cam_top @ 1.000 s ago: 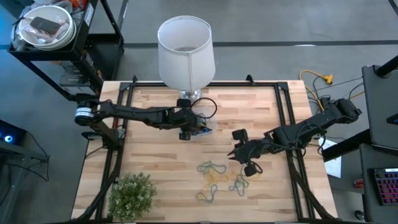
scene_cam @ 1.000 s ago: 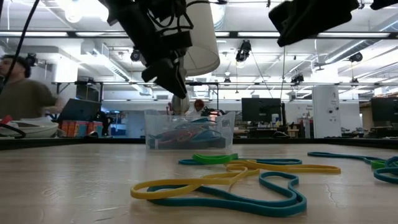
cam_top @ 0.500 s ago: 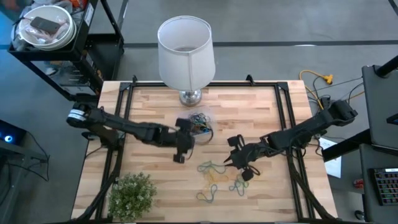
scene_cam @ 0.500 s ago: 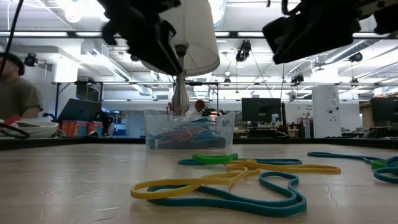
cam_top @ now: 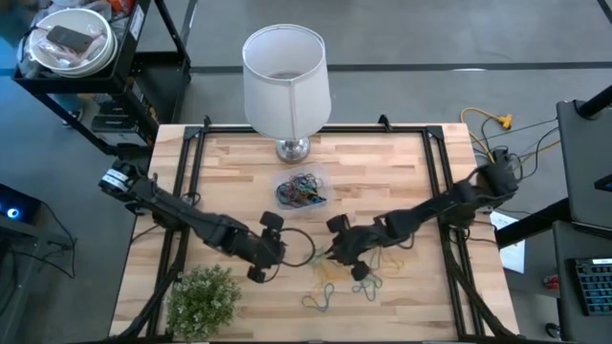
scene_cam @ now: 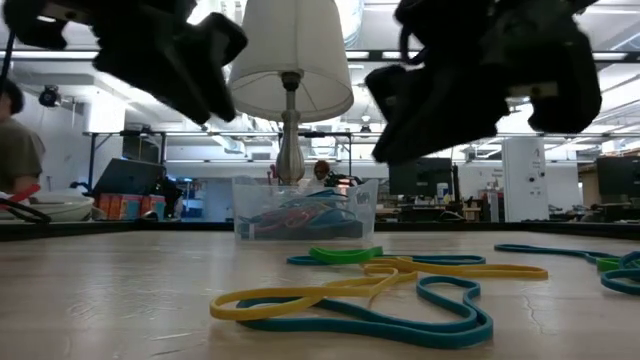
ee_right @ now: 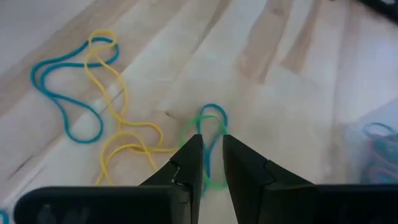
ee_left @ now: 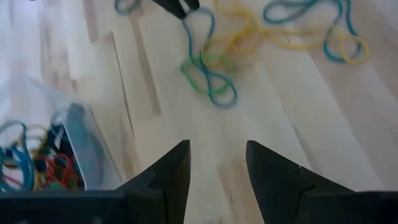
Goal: Pick and place rubber bands into bin
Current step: Put the green rubber band into the transparent container
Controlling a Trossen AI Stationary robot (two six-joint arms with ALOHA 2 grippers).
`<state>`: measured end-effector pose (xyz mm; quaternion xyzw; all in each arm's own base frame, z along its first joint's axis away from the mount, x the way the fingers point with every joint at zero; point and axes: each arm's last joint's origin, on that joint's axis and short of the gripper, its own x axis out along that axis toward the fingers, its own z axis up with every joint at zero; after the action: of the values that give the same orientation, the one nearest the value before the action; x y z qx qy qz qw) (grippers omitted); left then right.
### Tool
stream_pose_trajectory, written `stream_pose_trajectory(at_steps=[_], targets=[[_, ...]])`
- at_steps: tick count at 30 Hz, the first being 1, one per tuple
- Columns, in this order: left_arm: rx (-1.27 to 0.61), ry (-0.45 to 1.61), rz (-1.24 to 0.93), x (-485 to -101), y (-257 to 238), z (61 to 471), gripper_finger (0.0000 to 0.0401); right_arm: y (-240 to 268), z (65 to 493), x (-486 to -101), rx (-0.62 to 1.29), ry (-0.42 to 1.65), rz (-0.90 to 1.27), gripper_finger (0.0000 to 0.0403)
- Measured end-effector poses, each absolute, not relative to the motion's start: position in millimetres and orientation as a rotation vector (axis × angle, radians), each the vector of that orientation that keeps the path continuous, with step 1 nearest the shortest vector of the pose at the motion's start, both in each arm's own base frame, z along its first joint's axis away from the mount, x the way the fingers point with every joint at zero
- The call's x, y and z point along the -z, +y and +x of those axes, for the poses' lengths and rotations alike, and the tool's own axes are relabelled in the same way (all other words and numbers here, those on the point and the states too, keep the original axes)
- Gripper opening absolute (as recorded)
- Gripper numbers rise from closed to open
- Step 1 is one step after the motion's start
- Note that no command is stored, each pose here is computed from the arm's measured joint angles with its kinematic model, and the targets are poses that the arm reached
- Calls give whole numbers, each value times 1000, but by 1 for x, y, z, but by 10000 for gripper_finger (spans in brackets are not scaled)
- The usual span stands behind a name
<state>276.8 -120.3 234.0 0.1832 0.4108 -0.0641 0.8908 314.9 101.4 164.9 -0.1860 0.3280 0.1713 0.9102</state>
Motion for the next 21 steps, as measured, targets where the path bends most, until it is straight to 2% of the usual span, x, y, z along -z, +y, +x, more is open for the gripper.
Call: stream_pose_trajectory(at_steps=[5, 12, 21], targets=[[114, 883, 362, -232, -120, 274, 140, 102, 334, -152, -408, 729, -358, 56], [80, 888, 383, -230, -119, 273, 140, 100, 350, -140, -392, 854, -322, 56], [75, 886, 386, -230, -119, 273, 140, 100, 354, -140, -384, 851, -304, 57]])
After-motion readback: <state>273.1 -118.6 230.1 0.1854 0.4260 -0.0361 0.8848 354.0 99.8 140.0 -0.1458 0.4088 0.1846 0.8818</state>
